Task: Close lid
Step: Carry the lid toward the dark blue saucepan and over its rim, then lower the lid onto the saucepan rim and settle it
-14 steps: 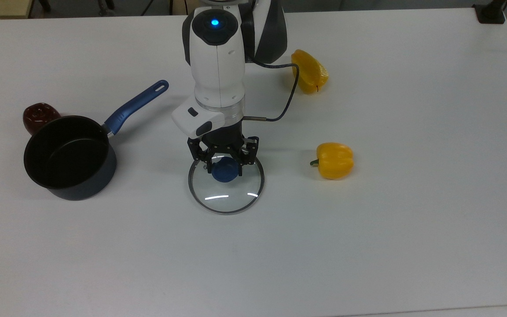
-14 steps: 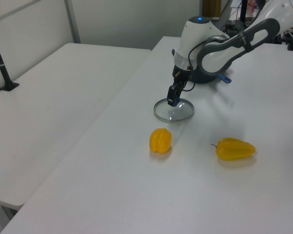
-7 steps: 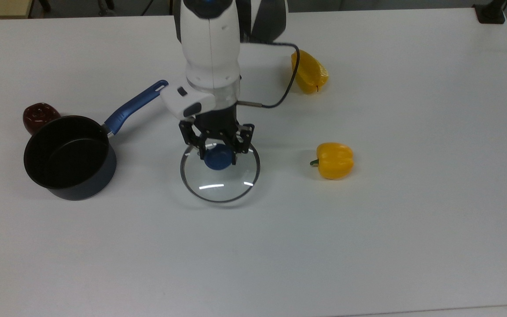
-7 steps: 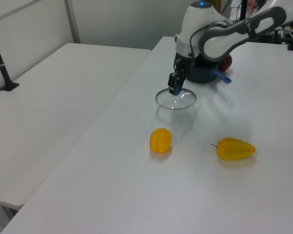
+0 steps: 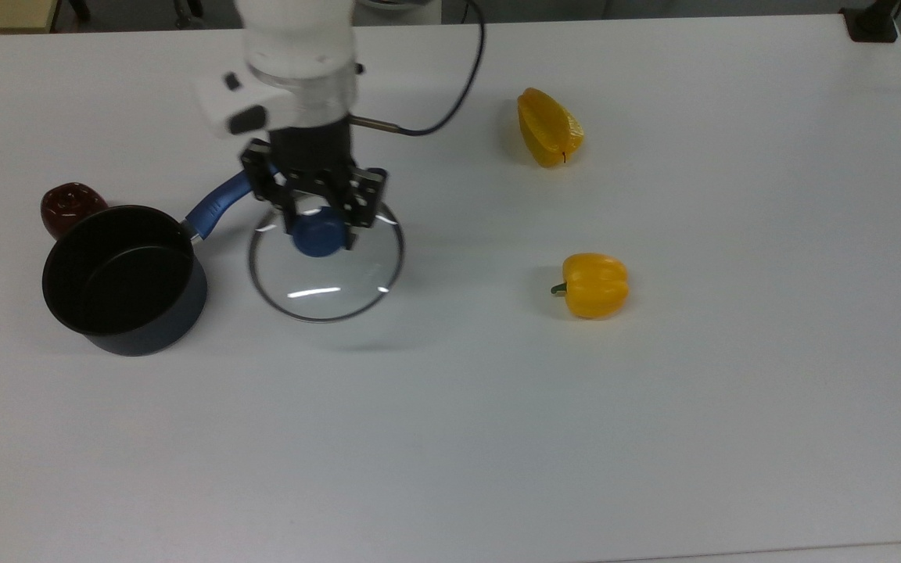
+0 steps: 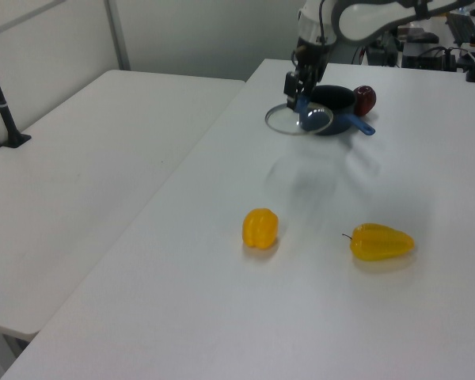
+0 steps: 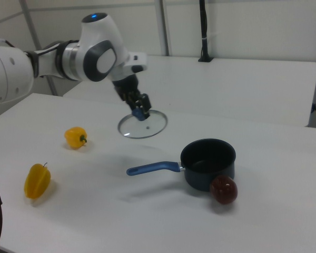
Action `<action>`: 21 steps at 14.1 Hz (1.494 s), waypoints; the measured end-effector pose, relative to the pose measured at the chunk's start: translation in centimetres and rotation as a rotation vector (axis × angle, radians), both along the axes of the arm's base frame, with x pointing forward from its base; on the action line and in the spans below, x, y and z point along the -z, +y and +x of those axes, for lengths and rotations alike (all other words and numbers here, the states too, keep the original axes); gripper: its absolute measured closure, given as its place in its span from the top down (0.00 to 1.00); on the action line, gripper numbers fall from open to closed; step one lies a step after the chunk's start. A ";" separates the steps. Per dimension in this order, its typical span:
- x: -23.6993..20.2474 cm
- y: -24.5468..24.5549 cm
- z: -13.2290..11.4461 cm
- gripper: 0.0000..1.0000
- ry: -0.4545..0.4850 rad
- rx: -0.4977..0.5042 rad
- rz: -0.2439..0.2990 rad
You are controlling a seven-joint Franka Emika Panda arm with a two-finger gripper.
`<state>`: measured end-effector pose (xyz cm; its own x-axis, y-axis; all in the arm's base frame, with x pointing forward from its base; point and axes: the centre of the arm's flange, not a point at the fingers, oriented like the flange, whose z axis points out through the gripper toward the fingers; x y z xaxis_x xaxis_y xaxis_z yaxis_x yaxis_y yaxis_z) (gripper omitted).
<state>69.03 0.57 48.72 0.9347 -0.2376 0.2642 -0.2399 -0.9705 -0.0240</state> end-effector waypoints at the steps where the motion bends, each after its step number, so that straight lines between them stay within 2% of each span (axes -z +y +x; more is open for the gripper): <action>1: -0.5 -1.9 0.1 0.65 -0.008 0.027 -0.001; 7: -0.4 -13.6 -1.0 0.65 -0.001 0.090 -0.031; 11: 1.1 -18.4 -1.6 0.65 0.014 0.100 -0.044; 13: 2.3 -20.4 -1.4 0.65 -0.010 0.116 -0.040; 17: 4.6 -22.9 -0.7 0.65 -0.083 0.172 0.019; 21: 5.7 -22.5 -0.3 0.65 -0.071 0.167 0.031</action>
<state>68.70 -21.92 42.97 0.8606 -0.3972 0.3187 -0.3946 -0.9157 -0.0757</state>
